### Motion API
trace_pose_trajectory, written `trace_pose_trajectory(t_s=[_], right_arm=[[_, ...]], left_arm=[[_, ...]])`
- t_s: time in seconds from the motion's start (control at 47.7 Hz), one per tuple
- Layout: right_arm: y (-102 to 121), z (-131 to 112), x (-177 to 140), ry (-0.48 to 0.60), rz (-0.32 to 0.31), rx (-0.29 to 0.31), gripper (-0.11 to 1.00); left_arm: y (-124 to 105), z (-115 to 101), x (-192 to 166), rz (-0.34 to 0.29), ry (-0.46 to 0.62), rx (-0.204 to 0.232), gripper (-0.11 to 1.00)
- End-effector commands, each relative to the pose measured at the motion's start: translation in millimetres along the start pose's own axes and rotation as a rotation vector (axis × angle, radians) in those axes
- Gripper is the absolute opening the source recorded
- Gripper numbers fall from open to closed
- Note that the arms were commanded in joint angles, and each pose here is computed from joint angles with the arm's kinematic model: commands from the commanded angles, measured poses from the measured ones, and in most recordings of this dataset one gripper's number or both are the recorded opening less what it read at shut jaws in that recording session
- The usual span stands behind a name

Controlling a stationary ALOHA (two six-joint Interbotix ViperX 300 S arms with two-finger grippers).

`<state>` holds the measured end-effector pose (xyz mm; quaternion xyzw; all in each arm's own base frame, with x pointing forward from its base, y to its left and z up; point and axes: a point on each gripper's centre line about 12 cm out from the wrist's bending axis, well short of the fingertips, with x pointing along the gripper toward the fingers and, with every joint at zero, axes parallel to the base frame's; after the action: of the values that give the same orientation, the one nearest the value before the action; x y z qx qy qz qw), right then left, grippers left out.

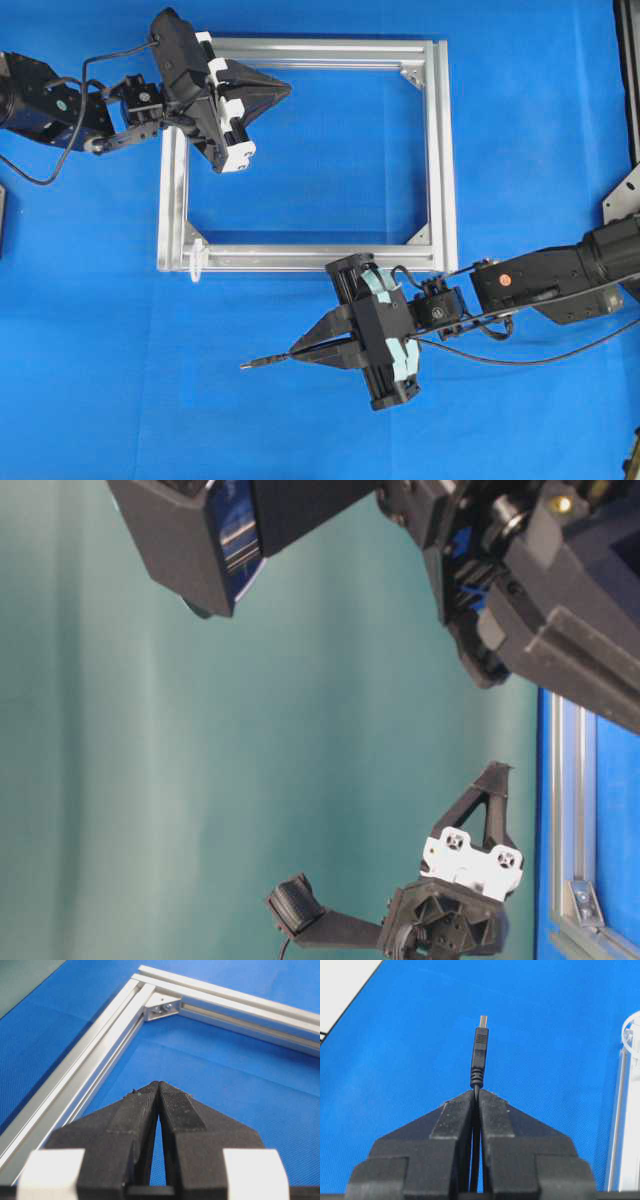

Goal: Insert the wire through the string loop located on the left side.
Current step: 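Lift the cable with the right gripper and carry it toward the frame, then move the right gripper left along the frame's bottom bar toward the white loop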

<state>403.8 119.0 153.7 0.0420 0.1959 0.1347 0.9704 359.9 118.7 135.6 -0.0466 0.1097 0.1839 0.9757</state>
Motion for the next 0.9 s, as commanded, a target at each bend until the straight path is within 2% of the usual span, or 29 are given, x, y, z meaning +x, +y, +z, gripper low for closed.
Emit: trace_pose_trajectory(t_s=[0.0, 0.294, 0.881], right_arm=[[1.7, 15.7, -4.2, -0.044, 0.005, -0.003, 0.00], [-10.9, 12.4, -8.0, -0.039, -0.023, 0.007, 0.00], [-79.1, -1.8, -28.3, -0.033, -0.179, 0.065, 0.00]], left_arm=[[-1.2, 14.8, -0.9, -0.005, -0.044, -0.002, 0.00], [-0.6, 15.4, -0.5, -0.003, -0.046, -0.002, 0.00], [-0.7, 16.1, -0.3, -0.004, -0.049, -0.002, 0.00]])
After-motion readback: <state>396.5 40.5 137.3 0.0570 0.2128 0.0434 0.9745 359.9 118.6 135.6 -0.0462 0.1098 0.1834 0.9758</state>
